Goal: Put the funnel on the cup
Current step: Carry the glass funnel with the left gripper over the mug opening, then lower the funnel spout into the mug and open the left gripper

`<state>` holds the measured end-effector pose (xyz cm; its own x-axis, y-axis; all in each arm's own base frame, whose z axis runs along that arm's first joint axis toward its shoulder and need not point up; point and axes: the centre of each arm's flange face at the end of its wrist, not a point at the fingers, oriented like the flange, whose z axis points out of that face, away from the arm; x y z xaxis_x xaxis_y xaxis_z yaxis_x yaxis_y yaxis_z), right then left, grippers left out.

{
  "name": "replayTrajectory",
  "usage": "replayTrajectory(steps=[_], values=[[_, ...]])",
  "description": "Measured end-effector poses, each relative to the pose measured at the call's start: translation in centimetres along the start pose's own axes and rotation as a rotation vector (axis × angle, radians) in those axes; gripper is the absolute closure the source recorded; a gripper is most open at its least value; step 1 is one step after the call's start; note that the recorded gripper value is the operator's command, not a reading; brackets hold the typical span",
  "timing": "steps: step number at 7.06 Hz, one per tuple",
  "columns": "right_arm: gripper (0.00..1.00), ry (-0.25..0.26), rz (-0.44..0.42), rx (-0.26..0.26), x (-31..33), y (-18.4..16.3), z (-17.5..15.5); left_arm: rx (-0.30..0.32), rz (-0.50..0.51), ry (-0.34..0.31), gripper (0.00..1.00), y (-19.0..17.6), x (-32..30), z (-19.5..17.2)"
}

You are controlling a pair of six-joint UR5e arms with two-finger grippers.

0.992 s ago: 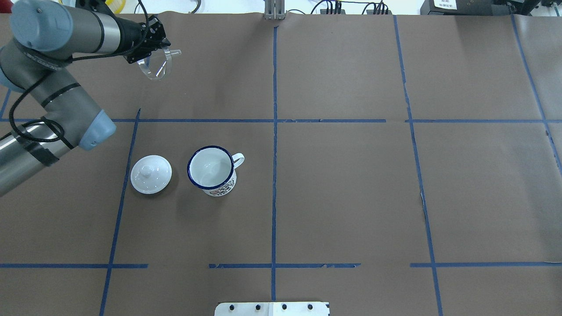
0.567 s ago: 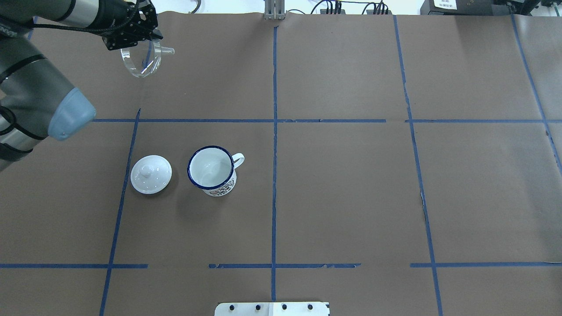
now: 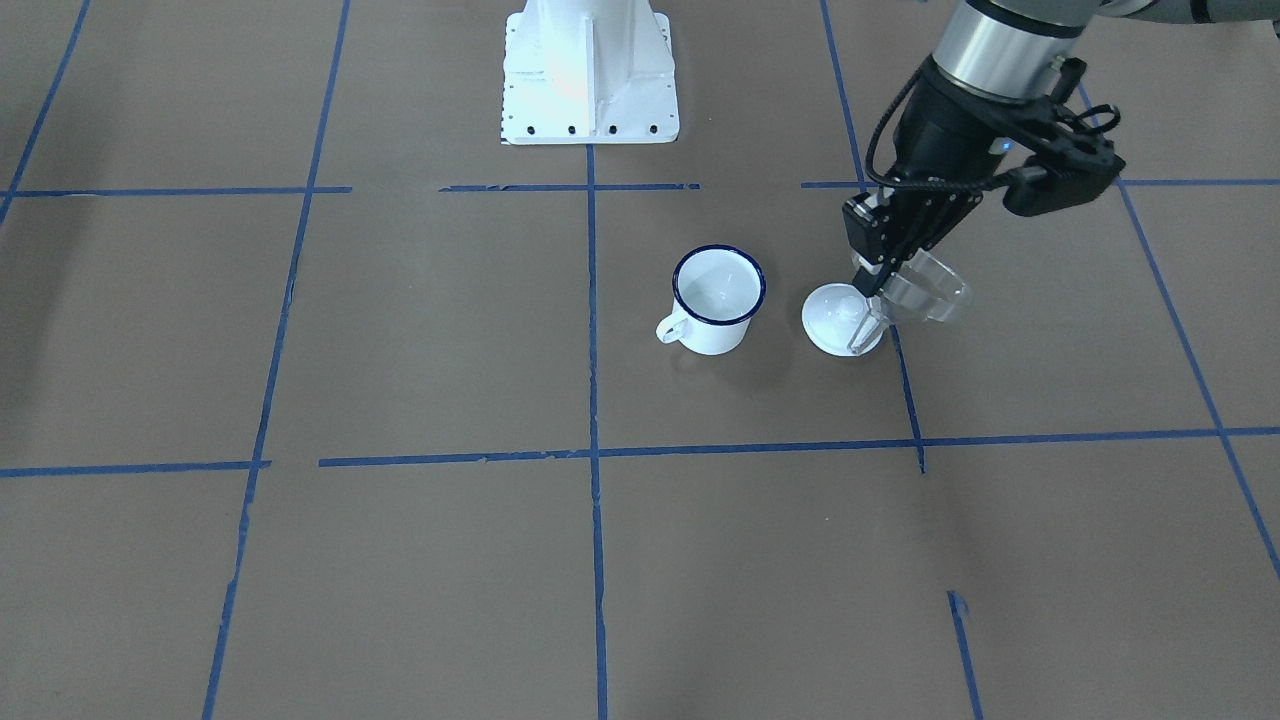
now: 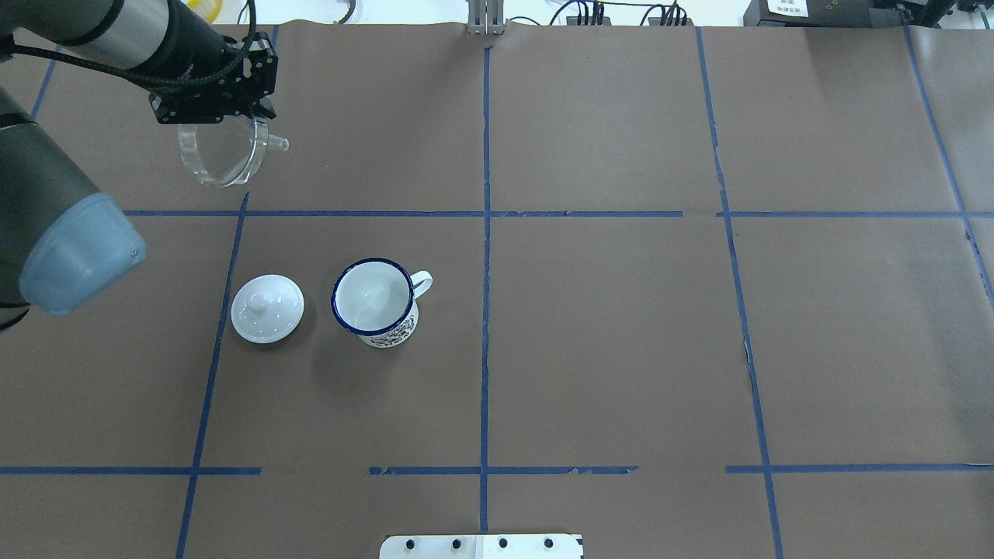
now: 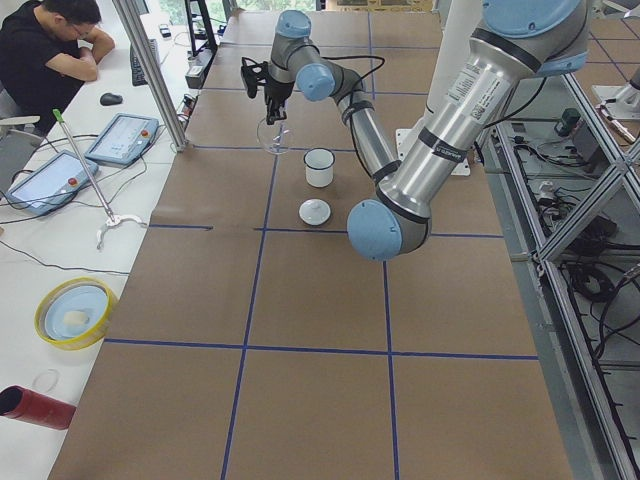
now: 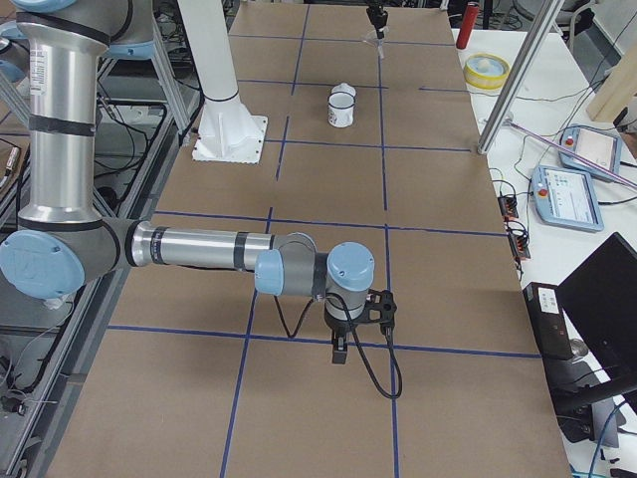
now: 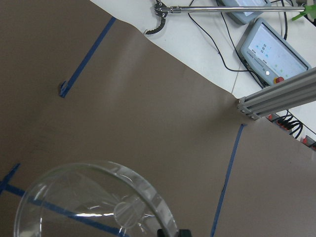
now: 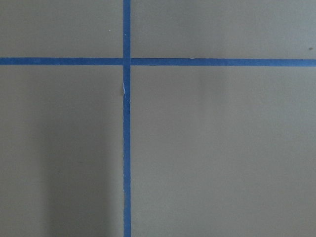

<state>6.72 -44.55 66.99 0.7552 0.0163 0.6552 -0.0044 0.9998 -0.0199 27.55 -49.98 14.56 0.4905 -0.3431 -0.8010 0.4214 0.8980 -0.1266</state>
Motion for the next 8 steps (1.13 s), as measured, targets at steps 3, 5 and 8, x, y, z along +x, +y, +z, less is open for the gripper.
replayTrajectory(steps=[3,5,8], values=[[0.00,0.000,-0.001,0.001,0.0,0.0,0.0,-0.044,0.143,-0.189,1.00,10.1,5.0,2.5],[0.00,0.000,-0.001,0.001,0.0,0.0,0.0,-0.025,0.208,-0.290,1.00,14.2,8.4,5.3],[0.00,0.000,0.000,0.000,0.0,0.0,0.0,-0.013,0.265,-0.367,1.00,17.1,10.3,10.6]])
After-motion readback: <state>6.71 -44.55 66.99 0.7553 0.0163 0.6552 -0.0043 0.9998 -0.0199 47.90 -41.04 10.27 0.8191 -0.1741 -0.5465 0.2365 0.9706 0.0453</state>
